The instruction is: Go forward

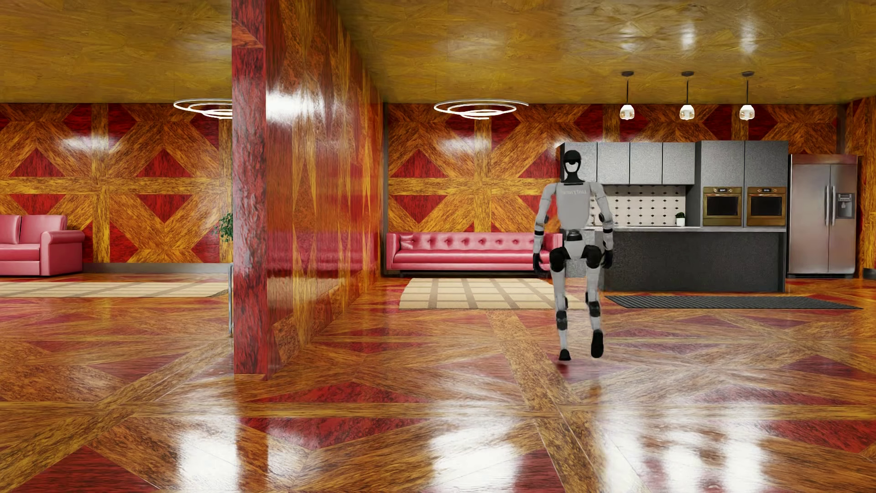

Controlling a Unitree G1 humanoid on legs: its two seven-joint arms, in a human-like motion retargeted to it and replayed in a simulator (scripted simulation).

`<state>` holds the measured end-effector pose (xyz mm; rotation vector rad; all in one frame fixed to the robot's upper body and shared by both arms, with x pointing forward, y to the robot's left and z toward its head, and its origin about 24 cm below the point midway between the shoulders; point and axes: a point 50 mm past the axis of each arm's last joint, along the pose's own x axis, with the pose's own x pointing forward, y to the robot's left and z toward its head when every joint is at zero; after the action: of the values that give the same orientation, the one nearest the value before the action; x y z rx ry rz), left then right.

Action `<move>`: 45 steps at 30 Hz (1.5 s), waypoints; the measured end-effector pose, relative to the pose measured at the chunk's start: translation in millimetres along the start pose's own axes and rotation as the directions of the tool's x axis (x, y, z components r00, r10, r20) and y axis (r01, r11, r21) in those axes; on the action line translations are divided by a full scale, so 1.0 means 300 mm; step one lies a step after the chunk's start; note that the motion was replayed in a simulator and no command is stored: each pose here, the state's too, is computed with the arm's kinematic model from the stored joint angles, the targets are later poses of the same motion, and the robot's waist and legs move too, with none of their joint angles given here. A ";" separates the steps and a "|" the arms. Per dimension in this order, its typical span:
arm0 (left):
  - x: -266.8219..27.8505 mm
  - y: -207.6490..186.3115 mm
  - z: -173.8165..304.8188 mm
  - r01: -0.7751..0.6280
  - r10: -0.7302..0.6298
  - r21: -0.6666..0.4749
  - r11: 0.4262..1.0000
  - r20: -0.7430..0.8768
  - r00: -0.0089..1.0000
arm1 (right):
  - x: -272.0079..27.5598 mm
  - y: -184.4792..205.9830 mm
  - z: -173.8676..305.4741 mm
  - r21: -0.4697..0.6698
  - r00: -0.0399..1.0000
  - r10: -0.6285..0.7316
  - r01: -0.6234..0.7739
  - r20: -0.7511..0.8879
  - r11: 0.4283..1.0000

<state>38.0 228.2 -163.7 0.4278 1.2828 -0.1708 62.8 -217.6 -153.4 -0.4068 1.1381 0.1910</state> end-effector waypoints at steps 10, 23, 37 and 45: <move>-0.011 0.197 0.250 -0.149 0.179 -0.135 0.980 0.251 0.951 | -0.079 0.159 -0.197 -0.013 0.977 0.131 -0.135 -0.169 0.991; -0.033 -0.047 -0.130 0.005 -0.015 -0.093 0.996 -0.105 0.994 | 0.022 -0.151 0.189 0.011 0.979 -0.116 0.115 0.165 0.993; 0.000 0.105 0.163 -0.082 0.090 -0.051 0.995 0.176 0.980 | -0.037 0.029 -0.134 0.034 0.992 0.012 -0.008 -0.129 0.999; -0.003 0.171 0.181 -0.139 0.170 -0.175 0.975 0.180 0.969 | -0.136 0.167 -0.349 0.044 0.928 0.122 -0.113 -0.351 0.993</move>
<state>104.3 252.9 -140.1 0.3614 1.0578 0.0238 -59.5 -212.4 -164.6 -0.3604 1.5205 0.2148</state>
